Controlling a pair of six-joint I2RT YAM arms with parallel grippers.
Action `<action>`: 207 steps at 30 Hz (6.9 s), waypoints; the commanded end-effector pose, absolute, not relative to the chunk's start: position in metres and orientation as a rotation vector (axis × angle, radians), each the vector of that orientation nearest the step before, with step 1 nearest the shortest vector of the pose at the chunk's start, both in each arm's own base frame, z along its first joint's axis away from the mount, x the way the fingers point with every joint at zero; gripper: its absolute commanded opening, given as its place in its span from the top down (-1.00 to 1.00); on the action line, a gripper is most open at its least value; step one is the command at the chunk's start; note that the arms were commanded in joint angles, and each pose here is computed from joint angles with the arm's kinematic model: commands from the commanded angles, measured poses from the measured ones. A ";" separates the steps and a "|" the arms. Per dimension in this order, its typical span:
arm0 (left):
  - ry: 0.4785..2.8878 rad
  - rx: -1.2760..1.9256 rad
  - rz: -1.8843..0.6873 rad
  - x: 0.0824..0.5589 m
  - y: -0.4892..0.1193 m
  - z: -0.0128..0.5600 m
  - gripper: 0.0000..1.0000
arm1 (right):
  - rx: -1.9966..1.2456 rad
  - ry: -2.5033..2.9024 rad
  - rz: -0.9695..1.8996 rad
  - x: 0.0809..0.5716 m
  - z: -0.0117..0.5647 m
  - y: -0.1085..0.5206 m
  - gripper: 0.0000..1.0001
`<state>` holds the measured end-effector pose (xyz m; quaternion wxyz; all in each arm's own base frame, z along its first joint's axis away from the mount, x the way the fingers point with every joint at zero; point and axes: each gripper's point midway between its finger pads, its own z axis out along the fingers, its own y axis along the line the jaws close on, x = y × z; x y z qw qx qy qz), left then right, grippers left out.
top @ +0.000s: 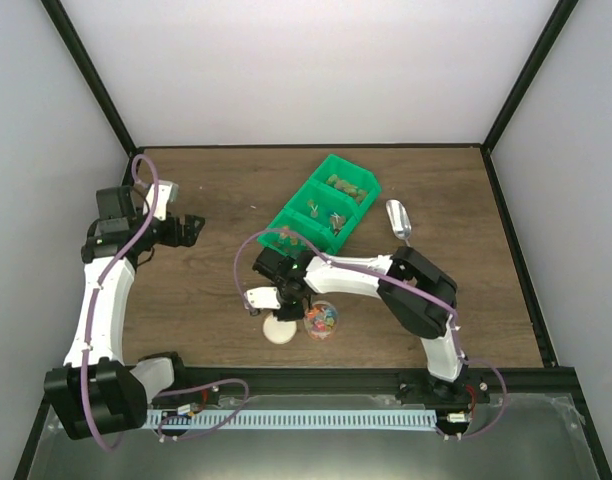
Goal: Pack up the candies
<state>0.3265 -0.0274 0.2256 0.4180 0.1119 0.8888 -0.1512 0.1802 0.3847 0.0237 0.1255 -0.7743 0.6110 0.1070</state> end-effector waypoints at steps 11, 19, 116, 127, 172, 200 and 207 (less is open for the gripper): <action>2.148 0.305 -0.351 0.347 -0.024 0.268 -1.00 | -1.820 1.848 0.640 0.250 0.125 0.422 0.99; 1.947 0.524 -0.810 0.366 -0.079 0.366 -1.00 | -1.224 1.505 1.343 0.337 0.340 0.350 0.99; 2.031 1.933 -0.508 0.169 -0.314 0.097 -0.76 | -0.321 2.677 1.883 0.203 0.102 0.218 -0.59; 2.029 1.979 -0.503 0.164 -0.329 0.091 -0.77 | -0.365 2.695 2.005 0.178 0.098 0.230 -0.48; 2.248 1.927 -0.271 0.201 -0.316 0.065 -0.80 | -0.353 2.739 1.917 0.230 0.079 0.234 -0.56; 2.263 1.891 -0.375 0.202 -0.334 0.070 -1.00 | -0.457 2.885 1.780 0.205 0.049 0.239 -0.26; 2.214 1.789 -0.480 0.211 -0.334 0.102 -1.00 | -0.463 2.875 1.778 0.209 0.051 0.240 -0.24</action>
